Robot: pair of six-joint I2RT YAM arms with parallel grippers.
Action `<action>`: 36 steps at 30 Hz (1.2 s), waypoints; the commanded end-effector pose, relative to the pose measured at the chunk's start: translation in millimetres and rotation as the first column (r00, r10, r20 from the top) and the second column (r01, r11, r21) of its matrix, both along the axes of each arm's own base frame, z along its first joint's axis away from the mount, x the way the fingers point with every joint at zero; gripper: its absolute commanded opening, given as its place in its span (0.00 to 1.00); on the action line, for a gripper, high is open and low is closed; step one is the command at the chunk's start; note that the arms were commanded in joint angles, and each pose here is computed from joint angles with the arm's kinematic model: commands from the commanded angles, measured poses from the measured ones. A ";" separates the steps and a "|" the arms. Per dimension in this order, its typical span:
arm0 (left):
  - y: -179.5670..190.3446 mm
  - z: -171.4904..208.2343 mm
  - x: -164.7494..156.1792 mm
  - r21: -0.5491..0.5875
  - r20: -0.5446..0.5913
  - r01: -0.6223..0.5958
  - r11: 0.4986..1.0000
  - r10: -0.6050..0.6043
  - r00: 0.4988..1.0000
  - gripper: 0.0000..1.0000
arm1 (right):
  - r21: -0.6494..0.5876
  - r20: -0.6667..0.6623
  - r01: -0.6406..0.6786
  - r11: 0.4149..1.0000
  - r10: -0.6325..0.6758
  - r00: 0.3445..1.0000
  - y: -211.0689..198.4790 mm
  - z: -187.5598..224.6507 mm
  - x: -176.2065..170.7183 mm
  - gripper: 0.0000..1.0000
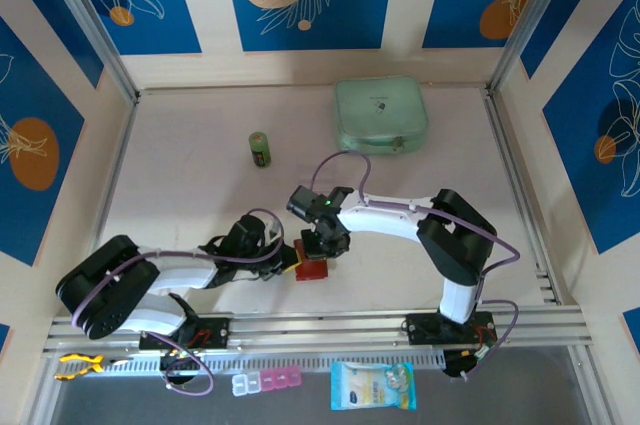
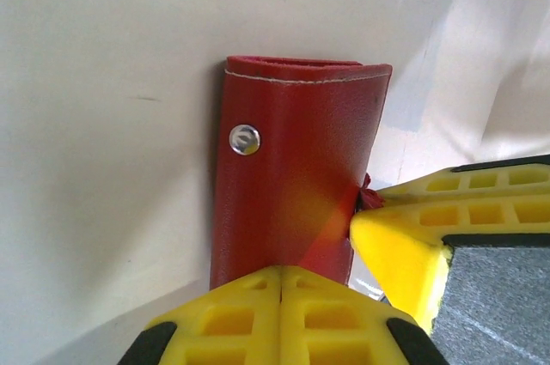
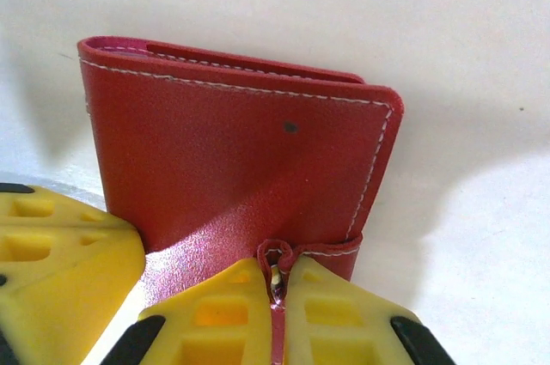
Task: Take the credit cards out of the card holder
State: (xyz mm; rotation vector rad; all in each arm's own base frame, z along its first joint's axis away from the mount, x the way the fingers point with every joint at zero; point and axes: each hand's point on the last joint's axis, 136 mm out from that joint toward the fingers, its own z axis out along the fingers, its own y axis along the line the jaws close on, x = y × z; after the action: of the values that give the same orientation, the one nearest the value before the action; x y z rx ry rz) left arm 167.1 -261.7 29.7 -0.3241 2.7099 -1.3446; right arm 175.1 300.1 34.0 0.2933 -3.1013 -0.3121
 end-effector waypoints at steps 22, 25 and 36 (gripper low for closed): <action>23.8 -20.8 -17.7 0.163 -0.082 0.012 0.987 0.002 0.997 0.00 | -0.018 -0.003 0.090 0.996 -0.090 0.996 -40.9 4.7 -0.1 0.18; 18.1 -13.3 -14.2 0.143 -0.069 0.020 0.990 -0.010 0.998 0.00 | -0.025 -0.002 0.087 0.996 -0.087 0.996 -40.6 4.5 1.3 0.26; 13.1 -3.6 -12.1 0.130 -0.063 0.034 0.991 -0.026 0.998 0.00 | -0.024 -0.019 0.087 0.996 -0.088 0.996 -35.5 -6.8 5.4 0.32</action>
State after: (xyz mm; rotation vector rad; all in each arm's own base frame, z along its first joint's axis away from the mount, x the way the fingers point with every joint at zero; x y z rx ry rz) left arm 164.2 -252.0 29.0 -0.3535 2.7954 -1.2146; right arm 178.2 262.1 29.8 0.1596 -3.1147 -0.2801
